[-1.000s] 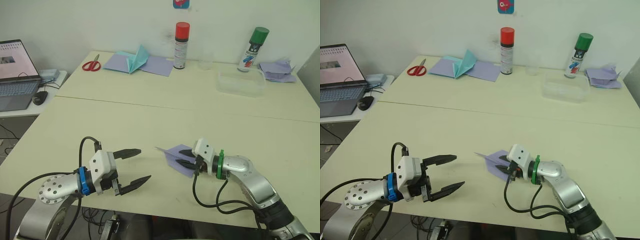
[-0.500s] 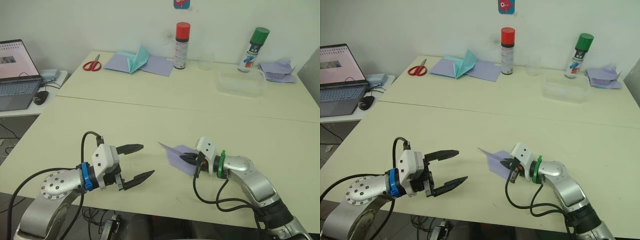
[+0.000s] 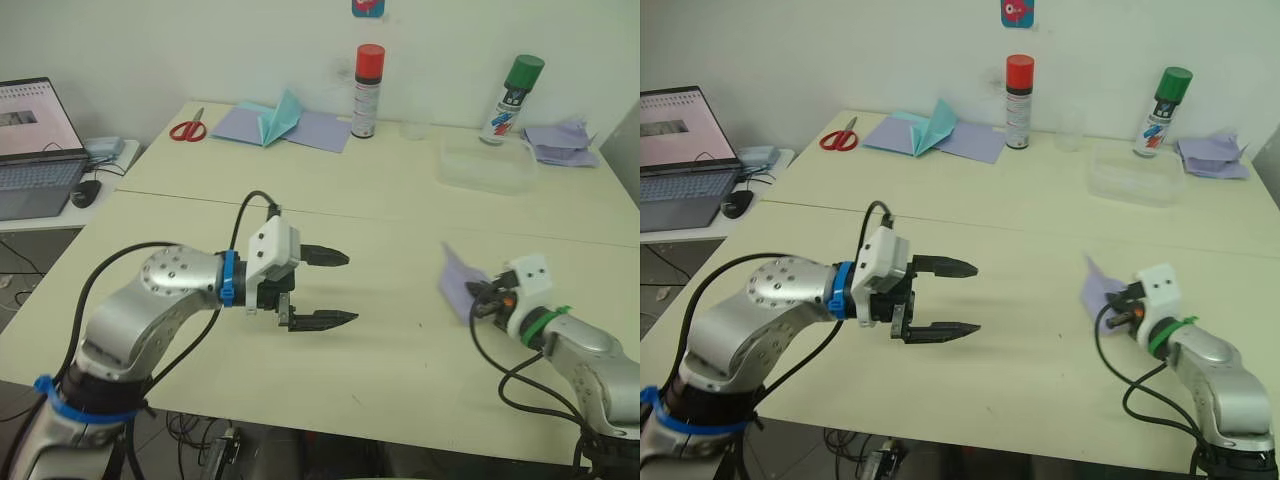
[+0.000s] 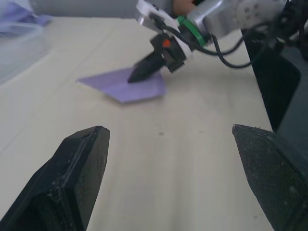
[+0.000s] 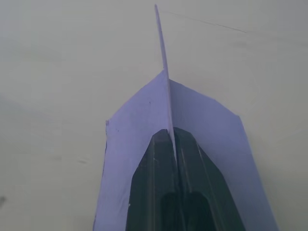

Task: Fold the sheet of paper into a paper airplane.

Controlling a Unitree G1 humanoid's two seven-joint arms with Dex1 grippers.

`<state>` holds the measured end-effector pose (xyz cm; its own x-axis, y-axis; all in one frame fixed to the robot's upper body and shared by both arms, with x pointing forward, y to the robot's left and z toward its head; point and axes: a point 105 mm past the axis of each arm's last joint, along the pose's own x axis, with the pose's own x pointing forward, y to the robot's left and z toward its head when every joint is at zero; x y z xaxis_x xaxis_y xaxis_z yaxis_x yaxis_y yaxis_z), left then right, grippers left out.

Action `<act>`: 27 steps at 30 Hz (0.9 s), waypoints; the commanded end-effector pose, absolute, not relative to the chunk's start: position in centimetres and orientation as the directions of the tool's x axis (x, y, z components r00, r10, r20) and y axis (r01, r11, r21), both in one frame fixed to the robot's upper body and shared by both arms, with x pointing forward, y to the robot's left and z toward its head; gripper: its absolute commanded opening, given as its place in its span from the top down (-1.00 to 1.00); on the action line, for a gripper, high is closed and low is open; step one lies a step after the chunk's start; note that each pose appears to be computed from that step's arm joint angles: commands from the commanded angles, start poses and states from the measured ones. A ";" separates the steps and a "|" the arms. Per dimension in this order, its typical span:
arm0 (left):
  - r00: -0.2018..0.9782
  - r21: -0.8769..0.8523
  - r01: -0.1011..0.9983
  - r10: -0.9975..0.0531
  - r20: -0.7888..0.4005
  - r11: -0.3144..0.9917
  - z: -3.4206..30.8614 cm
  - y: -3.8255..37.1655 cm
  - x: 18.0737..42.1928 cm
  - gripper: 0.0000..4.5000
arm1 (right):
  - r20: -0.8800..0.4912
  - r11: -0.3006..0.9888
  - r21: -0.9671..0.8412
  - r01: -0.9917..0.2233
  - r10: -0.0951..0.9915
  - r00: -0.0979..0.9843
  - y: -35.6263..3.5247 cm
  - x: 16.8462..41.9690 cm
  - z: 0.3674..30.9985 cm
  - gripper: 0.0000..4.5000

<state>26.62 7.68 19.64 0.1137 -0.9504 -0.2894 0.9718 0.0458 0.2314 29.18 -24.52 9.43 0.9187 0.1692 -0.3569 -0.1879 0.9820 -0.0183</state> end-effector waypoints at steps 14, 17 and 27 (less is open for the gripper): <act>0.044 0.272 0.962 -0.959 -0.281 -0.036 19.1 5.2 28.1 -0.99 | -0.367 0.993 0.116 -0.018 0.059 0.928 -27.6 29.5 7.9 0.61; 0.043 0.271 0.962 -0.958 -0.282 -0.037 18.9 5.2 27.9 -0.99 | -0.353 0.992 0.123 -0.022 0.064 0.933 -27.6 29.5 8.2 0.13; 0.042 0.251 0.967 -0.959 -0.282 -0.031 18.6 5.9 27.7 -0.99 | -0.247 0.976 0.140 -0.169 0.199 0.948 -25.9 28.6 11.6 -0.99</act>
